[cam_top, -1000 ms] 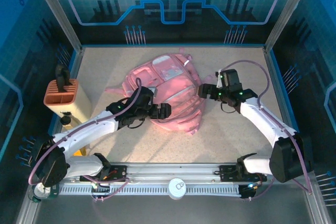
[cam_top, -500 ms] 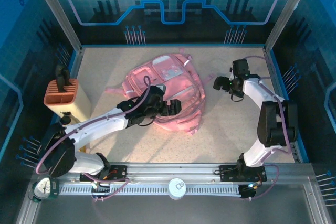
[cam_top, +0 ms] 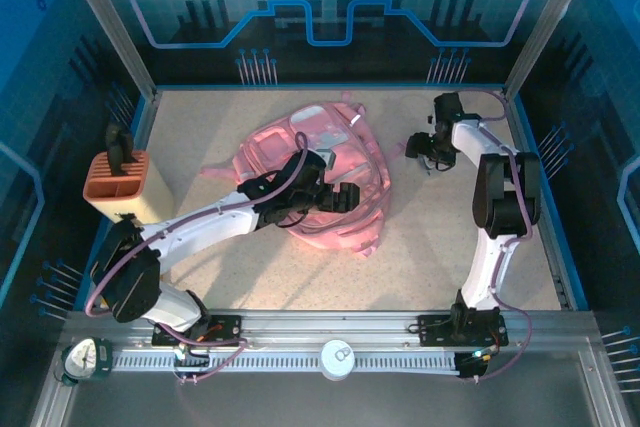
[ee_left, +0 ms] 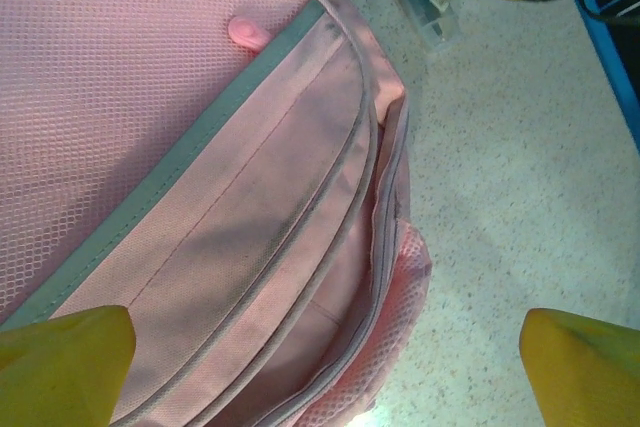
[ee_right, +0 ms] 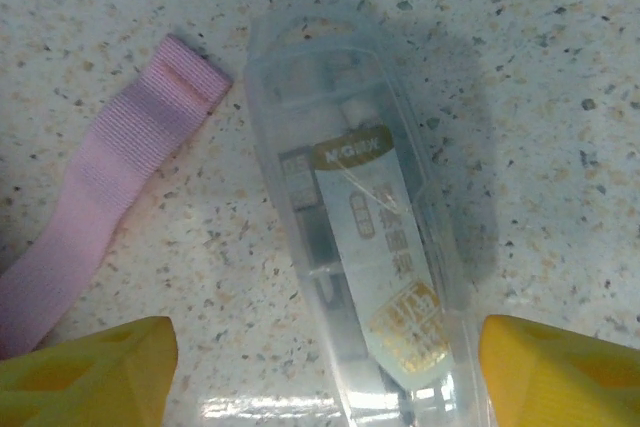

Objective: Pack books, pencil case, and school supplies into a backpack

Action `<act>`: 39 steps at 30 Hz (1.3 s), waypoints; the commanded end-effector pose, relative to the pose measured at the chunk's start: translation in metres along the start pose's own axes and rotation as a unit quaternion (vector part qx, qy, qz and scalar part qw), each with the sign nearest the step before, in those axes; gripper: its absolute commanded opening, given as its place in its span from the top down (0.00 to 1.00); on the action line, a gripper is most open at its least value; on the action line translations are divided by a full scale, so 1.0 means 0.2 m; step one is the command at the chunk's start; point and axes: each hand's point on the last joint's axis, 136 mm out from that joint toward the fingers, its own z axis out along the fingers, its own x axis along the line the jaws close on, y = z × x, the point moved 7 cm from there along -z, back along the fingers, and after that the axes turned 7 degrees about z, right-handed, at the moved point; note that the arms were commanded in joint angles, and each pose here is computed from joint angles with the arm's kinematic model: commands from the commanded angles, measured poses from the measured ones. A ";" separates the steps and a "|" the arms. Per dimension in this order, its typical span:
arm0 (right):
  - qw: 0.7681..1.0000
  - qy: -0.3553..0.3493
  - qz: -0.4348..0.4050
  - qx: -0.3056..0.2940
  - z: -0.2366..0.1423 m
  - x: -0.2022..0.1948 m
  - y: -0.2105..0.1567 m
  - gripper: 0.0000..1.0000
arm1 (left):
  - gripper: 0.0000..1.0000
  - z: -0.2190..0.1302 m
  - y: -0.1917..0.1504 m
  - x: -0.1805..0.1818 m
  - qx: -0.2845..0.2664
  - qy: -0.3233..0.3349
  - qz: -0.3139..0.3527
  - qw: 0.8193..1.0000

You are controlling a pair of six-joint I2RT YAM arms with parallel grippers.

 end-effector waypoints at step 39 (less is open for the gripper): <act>0.997 -0.066 -0.012 0.048 -0.34 -0.12 -0.81 0.42 | 0.01 -0.05 -0.06 -0.01 0.033 -0.019 0.036 0.999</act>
